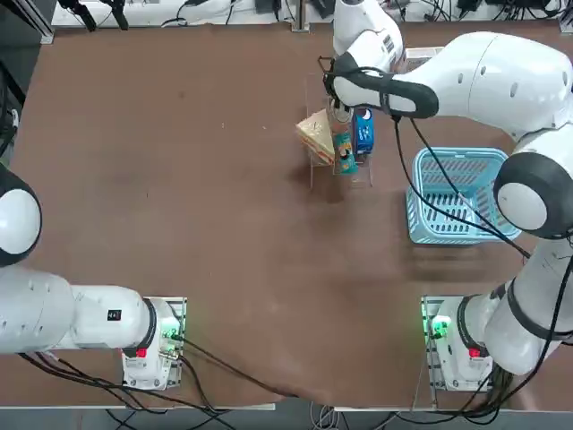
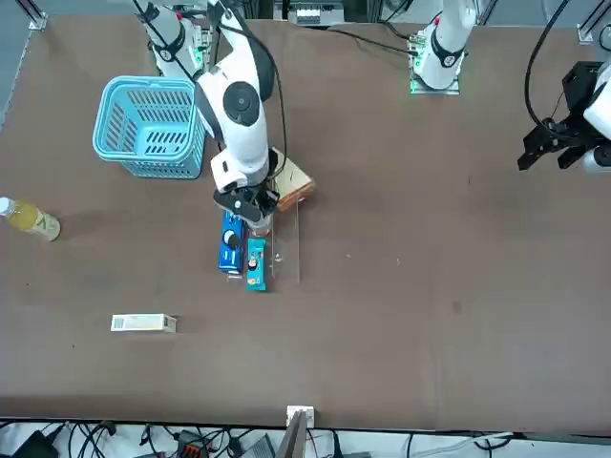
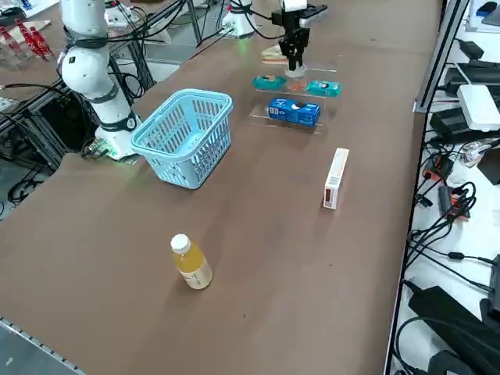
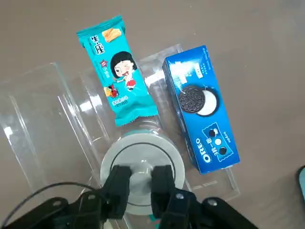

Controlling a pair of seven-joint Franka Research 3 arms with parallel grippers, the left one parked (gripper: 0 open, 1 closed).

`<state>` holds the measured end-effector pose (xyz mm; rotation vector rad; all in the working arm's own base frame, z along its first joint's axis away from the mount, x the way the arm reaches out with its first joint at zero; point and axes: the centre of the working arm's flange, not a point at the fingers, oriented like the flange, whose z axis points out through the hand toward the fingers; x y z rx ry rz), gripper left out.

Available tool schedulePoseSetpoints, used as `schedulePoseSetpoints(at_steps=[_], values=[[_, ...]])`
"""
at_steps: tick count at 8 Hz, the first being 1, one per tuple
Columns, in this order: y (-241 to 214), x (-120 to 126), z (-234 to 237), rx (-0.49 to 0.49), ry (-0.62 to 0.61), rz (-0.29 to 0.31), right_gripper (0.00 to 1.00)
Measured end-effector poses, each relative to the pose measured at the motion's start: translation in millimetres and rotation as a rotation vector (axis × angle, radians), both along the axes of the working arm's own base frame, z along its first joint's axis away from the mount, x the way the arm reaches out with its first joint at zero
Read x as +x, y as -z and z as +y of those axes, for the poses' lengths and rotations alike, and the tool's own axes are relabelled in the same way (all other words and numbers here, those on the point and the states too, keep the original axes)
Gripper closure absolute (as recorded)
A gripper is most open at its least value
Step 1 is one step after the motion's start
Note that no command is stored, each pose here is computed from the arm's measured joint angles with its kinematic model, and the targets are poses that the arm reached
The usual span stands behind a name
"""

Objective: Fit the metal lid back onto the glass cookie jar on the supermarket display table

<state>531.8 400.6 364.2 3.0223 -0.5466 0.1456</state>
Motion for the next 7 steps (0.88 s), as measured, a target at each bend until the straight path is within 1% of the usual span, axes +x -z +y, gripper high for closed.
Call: schedulePoseSetpoints(at_steps=[2, 4, 6, 7], values=[[-0.1, 0.1, -0.1, 0.000, 0.001, 0.000, 0.71], [1.8, -0.1, -0.2, -0.003, 0.001, 0.004, 0.60], [12.1, 0.5, -0.9, -0.014, 0.002, 0.017, 0.28], [11.6, 0.9, -1.1, -0.013, 0.002, 0.016, 0.27]])
